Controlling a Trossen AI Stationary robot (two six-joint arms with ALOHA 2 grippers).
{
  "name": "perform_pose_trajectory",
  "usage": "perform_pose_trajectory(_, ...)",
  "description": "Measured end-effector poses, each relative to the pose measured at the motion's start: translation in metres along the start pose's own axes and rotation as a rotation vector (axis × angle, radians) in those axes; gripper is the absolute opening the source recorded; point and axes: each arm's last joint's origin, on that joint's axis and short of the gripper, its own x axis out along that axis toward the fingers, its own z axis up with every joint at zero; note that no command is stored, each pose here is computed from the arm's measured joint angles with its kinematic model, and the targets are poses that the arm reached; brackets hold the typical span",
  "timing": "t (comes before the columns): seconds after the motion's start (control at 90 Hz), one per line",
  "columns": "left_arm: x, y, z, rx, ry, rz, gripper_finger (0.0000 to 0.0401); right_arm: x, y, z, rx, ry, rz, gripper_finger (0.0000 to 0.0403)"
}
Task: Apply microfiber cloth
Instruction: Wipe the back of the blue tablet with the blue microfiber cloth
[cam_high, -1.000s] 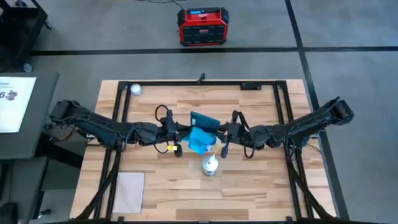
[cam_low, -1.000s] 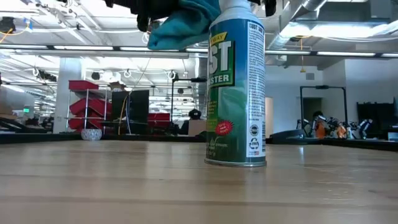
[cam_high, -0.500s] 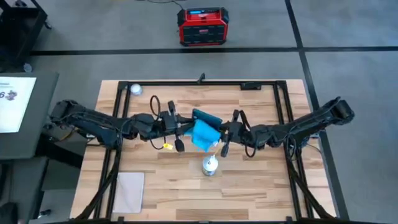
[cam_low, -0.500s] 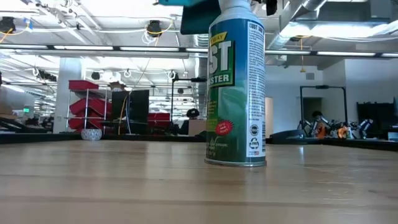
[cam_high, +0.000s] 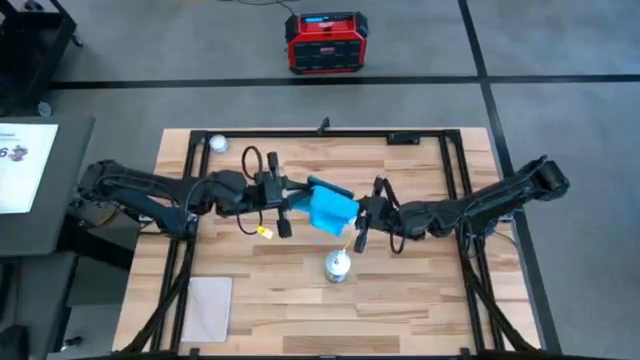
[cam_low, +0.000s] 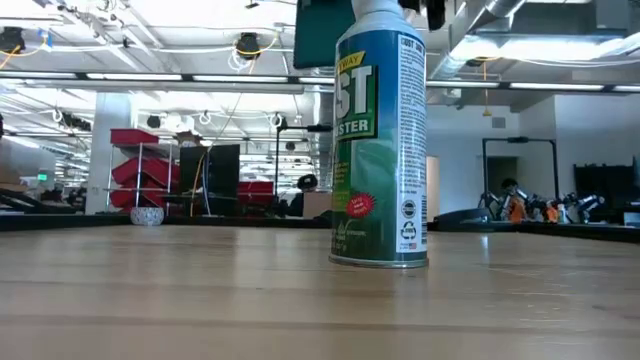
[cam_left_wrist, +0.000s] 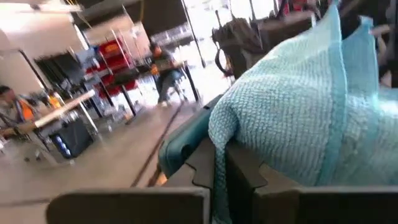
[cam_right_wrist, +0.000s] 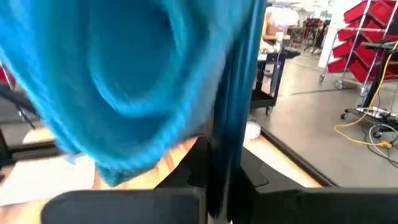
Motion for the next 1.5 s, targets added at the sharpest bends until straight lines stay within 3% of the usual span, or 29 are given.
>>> perform_pose_trajectory(0.322,-0.066,0.017,-0.049,-0.102,-0.022,0.045,0.0000,-0.027,-0.005,-0.004,-0.039,-0.012,0.004,0.0008)
perform_pose_trajectory(0.589,-0.111,0.013,-0.133,-0.162,-0.002,0.021,0.0000,-0.064,-0.029,-0.015,0.022,-0.023,-0.083,0.0008)
perform_pose_trajectory(0.856,-0.130,-0.001,-0.208,-0.258,-0.028,-0.029,0.0000,-0.070,-0.036,-0.024,0.029,0.013,-0.109,0.0008)
perform_pose_trajectory(1.011,-0.137,-0.003,-0.220,-0.283,-0.067,-0.078,0.0000,-0.070,-0.036,-0.028,0.022,0.038,-0.115,0.0008)
perform_pose_trajectory(1.211,-0.140,-0.006,-0.228,-0.296,0.005,-0.160,0.0000,-0.071,-0.037,-0.032,0.017,0.076,-0.118,0.0008)
perform_pose_trajectory(1.367,-0.138,-0.005,-0.230,-0.346,0.028,-0.127,0.0004,-0.071,-0.037,-0.037,0.025,0.111,-0.124,0.0008)
perform_pose_trajectory(1.5,-0.138,-0.004,-0.230,-0.386,0.029,-0.103,0.0035,-0.072,-0.038,-0.038,0.025,0.126,-0.126,0.0008)
